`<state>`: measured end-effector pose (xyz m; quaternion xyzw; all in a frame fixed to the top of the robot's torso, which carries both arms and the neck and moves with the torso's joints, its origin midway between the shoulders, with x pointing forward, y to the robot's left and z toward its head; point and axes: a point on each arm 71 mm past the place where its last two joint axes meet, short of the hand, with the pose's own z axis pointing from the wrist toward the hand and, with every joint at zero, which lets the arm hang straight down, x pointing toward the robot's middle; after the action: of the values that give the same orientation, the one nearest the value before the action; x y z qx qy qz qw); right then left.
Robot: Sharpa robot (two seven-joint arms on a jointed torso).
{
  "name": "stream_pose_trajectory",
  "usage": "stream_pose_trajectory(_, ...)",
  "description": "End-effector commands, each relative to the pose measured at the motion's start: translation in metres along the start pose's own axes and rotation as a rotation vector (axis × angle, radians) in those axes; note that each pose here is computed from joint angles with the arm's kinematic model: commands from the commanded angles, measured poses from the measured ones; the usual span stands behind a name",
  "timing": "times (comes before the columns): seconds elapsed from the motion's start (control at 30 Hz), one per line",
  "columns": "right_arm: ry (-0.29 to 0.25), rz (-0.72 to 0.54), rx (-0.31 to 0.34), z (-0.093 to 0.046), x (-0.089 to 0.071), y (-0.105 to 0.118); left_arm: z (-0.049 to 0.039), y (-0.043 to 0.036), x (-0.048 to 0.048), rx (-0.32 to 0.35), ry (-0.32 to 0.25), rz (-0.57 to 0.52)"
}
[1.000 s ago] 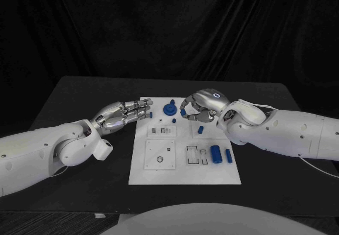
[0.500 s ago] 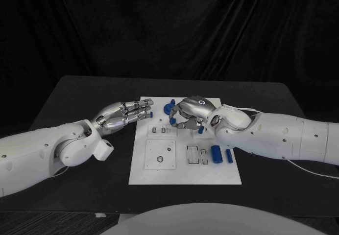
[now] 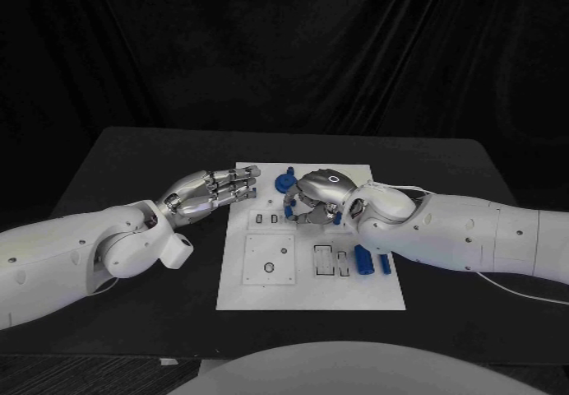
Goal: Assemble the parts on the task board
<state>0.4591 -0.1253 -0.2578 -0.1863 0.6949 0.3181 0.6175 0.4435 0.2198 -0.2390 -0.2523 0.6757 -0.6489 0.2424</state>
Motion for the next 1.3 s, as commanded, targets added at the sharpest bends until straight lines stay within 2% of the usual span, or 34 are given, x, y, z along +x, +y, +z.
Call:
stream_pose_trajectory(0.03,0.028,-0.007,0.029,0.0,0.005,-0.002,0.0015,-0.001,0.0021,0.017,0.011,-0.007)
stream_pose_trajectory(0.63,0.045,-0.002,0.057,0.0,0.013,-0.004,0.0025,-0.0006,0.0024,0.015,0.019,-0.011)
stream_pose_trajectory(1.3,0.062,-0.001,0.048,0.001,0.016,-0.002,0.0027,0.0,0.0019,0.012,0.02,-0.011)
